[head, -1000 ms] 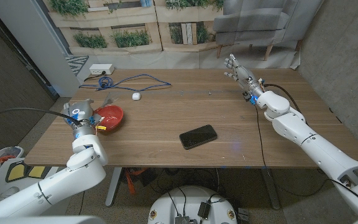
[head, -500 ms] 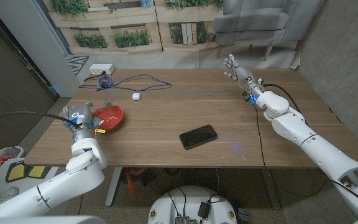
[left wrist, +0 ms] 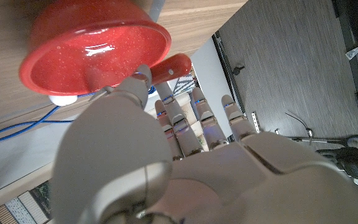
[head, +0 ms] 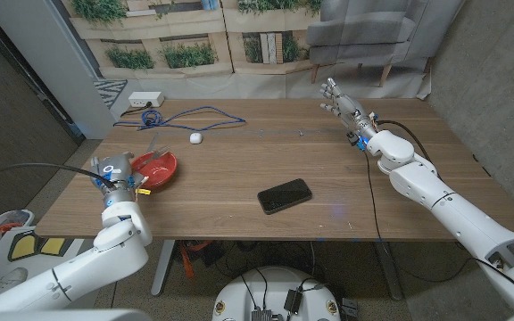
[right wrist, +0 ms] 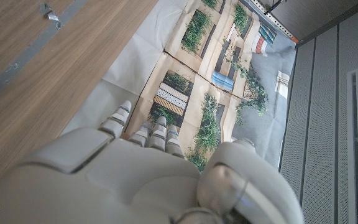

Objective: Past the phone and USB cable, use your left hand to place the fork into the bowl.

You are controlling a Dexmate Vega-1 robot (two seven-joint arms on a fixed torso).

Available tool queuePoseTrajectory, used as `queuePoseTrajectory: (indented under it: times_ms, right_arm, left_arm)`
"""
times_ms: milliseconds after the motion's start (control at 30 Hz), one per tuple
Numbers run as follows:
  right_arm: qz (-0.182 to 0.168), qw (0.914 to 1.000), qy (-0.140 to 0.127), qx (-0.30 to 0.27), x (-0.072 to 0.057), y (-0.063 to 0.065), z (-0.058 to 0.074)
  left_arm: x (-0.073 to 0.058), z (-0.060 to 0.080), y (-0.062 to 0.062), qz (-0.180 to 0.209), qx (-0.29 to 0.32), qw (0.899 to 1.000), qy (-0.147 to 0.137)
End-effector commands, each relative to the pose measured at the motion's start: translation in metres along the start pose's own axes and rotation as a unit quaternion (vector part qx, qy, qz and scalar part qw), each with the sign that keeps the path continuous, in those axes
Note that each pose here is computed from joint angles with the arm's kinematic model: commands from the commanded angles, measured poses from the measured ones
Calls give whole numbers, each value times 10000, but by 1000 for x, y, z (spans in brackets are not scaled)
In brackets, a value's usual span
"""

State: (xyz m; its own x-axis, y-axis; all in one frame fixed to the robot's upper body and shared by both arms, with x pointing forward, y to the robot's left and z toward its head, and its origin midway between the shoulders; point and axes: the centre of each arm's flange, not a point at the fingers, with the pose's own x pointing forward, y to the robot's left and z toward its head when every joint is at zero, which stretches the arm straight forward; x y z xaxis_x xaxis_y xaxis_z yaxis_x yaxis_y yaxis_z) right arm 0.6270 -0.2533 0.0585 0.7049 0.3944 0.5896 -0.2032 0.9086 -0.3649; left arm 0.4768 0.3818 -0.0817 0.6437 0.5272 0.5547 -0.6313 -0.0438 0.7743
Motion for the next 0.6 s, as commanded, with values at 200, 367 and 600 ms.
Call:
queuePoseTrajectory:
  times_ms: [200,367,600]
  right_arm:
    - [45,10000,37,-15,0,3,0]
    - [82,9999,72,-5,2,4,-1]
    - [124,9999,80,-15,6,5,-1]
  left_arm:
    - [-5,-4,-12,-172,39,9998,48]
    - [-6,-7,-15,-210,57,9997,79]
    - [-8,-11,-17,-176,76,9997,161]
